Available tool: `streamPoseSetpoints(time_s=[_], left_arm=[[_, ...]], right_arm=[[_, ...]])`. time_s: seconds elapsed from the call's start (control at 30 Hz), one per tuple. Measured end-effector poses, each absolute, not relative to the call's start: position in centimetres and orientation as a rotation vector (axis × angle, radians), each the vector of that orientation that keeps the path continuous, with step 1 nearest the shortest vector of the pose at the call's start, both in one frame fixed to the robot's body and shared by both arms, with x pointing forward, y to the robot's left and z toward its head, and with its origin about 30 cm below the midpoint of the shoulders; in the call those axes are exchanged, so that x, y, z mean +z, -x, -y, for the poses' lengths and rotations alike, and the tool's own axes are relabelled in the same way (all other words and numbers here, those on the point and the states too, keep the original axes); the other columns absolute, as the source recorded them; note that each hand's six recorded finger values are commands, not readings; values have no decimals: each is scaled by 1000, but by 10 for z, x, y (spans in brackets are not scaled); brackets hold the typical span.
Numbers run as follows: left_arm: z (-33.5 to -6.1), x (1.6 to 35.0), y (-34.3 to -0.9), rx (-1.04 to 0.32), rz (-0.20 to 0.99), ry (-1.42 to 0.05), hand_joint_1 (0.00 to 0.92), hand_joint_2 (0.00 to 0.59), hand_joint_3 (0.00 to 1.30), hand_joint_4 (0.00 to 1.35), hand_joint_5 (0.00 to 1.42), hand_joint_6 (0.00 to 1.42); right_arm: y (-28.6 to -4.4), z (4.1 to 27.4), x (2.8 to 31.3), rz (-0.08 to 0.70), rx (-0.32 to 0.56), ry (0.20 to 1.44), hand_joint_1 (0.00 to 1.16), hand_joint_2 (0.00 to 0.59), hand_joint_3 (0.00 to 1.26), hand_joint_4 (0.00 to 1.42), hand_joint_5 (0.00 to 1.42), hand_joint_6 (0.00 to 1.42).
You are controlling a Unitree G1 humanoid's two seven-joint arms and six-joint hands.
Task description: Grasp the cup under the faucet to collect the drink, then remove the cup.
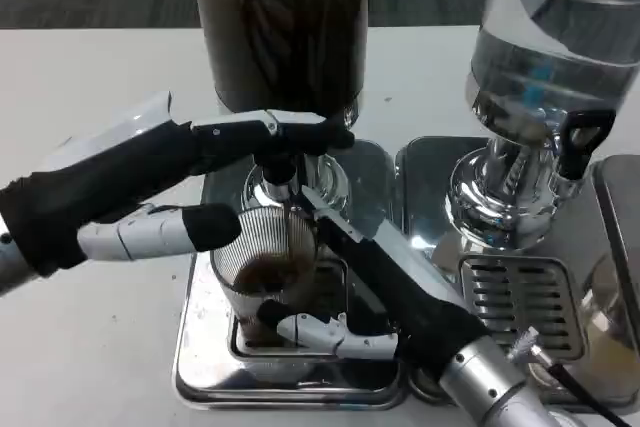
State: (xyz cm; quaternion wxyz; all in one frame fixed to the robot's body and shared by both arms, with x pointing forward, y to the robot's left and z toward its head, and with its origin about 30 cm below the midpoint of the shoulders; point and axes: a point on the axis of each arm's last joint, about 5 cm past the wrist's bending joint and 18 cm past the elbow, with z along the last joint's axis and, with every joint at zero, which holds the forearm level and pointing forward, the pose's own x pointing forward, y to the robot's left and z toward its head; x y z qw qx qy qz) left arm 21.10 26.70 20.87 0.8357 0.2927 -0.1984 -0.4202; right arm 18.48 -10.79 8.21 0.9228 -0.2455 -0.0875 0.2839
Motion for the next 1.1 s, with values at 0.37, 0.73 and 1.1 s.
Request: streamPoseSetpoints(time_s=[0.37,0.73,1.1], left_arm=[[-270,211,-209,-855,418,-623,0,64,227,127,159,90],[-281,212,-201,-749,414,-644,0,67,227,127,159,90],[-299,212,-191,-616,347,-710,0,43,224,127,159,90]], right_arm=[[-190,102,80,183,588,494,536,214,0,0,0,44],[-193,100,81,191,586,490,536,215,0,0,0,47],[-196,98,79,187,579,478,531,219,0,0,0,49]])
